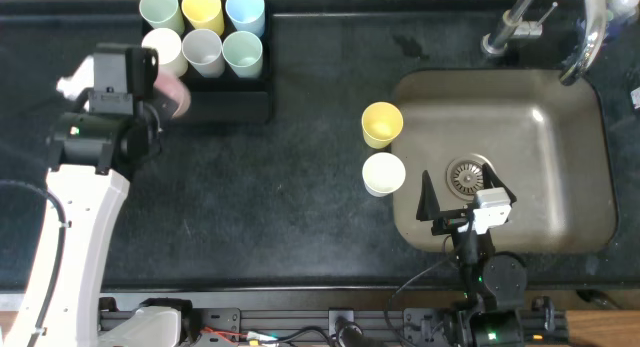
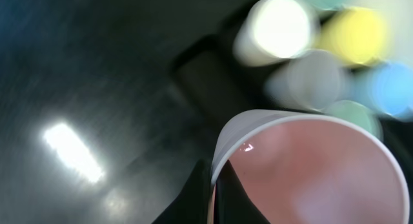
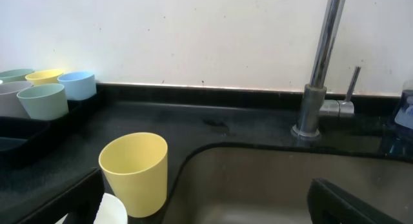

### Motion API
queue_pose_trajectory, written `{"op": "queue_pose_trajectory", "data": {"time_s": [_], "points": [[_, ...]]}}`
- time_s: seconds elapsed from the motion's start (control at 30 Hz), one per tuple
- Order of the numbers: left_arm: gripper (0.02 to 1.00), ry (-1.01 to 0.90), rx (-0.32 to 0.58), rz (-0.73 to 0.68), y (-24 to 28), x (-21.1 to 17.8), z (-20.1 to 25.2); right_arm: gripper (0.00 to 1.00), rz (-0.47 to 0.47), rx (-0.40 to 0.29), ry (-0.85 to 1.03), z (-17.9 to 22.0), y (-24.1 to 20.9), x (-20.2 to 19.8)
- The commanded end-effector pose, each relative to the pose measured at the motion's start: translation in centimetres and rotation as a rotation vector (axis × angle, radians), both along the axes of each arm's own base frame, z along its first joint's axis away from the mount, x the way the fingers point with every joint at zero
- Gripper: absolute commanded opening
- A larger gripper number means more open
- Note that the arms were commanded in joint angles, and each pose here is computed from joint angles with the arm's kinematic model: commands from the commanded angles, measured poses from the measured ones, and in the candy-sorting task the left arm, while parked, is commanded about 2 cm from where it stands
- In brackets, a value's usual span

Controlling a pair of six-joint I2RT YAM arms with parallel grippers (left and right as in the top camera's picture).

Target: Store Cups

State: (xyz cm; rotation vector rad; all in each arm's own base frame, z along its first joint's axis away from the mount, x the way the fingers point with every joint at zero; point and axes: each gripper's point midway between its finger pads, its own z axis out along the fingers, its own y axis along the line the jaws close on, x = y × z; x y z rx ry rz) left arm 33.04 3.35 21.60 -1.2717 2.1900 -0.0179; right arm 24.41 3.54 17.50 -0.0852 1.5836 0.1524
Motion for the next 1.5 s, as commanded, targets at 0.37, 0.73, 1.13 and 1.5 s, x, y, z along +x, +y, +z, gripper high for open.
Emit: {"op": "queue_pose_trajectory", "data": {"time_s": [0.37,0.73,1.13,1.5], "points": [[0.036,0.000,-0.196,0.405,3.3,1.7,-5.9,0.996,0.005,0.004,0.000,-0.3,0.1,0.0],[0.036,0.016,-0.214,0.443,3.5,5.1,-10.3,0.998,0.005,0.004,0.000,-0.3,0.1,0.0],[0.036,0.039,-0.202,0.471,3.8,5.6,-12.3,0.996,0.005,0.004,0.000,-0.3,0.1,0.0],[0.036,0.048,-0.181,0.492,4.6,5.4,-12.7,0.996,0.005,0.004,0.000,-0.3,0.1,0.0]]}}
